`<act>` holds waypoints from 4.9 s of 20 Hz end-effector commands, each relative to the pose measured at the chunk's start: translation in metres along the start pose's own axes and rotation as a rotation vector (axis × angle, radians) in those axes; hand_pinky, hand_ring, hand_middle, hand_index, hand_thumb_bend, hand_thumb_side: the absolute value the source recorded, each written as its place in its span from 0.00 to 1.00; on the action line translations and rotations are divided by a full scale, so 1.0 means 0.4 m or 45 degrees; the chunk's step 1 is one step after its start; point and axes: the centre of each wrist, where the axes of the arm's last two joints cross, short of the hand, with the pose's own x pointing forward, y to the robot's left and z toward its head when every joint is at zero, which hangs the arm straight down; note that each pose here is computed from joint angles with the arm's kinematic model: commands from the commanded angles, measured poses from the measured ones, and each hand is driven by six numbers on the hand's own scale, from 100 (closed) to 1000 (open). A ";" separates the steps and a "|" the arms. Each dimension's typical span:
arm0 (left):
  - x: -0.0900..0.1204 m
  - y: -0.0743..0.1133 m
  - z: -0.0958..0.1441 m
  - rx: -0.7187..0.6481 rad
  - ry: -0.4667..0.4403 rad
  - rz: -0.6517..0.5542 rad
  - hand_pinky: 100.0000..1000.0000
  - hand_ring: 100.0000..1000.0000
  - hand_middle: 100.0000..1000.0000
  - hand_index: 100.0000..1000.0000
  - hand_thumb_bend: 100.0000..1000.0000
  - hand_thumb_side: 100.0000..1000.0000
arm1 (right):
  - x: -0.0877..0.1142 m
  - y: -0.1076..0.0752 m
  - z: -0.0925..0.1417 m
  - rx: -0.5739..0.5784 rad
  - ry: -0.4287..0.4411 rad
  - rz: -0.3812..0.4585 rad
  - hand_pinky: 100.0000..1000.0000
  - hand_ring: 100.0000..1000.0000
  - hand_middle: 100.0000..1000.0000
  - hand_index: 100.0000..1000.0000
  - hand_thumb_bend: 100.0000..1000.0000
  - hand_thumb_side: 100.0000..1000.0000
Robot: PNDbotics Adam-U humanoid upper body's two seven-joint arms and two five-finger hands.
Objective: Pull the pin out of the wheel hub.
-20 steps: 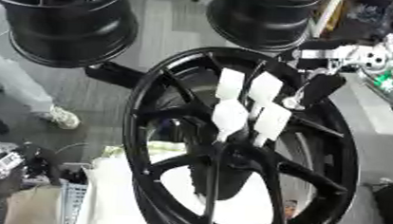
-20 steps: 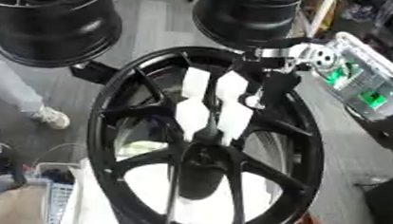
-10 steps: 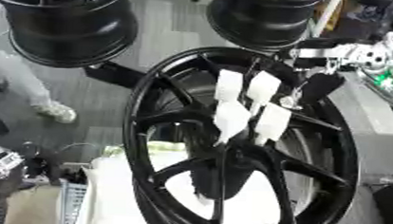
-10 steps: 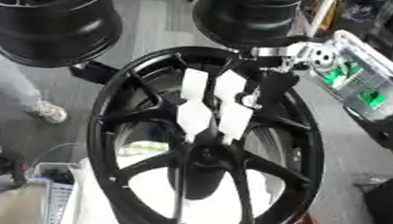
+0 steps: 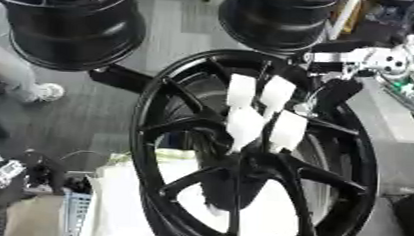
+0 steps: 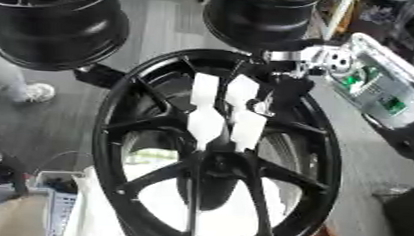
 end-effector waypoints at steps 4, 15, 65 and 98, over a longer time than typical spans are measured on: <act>0.022 0.013 -0.002 -0.010 -0.010 -0.041 0.51 0.42 0.42 0.62 0.00 1.00 | 0.012 -0.023 0.015 -0.014 0.014 0.029 0.60 0.35 0.77 0.90 0.17 0.13; 0.022 0.012 -0.003 -0.011 -0.008 -0.039 0.51 0.42 0.42 0.62 0.00 1.00 | 0.024 -0.032 0.002 -0.017 0.011 0.038 0.59 0.34 0.73 0.90 0.21 0.21; 0.022 0.014 0.001 -0.007 -0.004 -0.041 0.51 0.42 0.42 0.62 0.00 1.00 | -0.004 -0.028 0.001 0.062 0.243 0.156 0.55 0.36 0.51 0.62 0.02 0.14; 0.022 0.015 0.006 -0.002 0.011 -0.033 0.51 0.41 0.42 0.62 0.00 1.00 | 0.005 -0.090 0.053 -0.143 0.206 0.089 0.43 0.28 0.40 0.51 0.00 0.00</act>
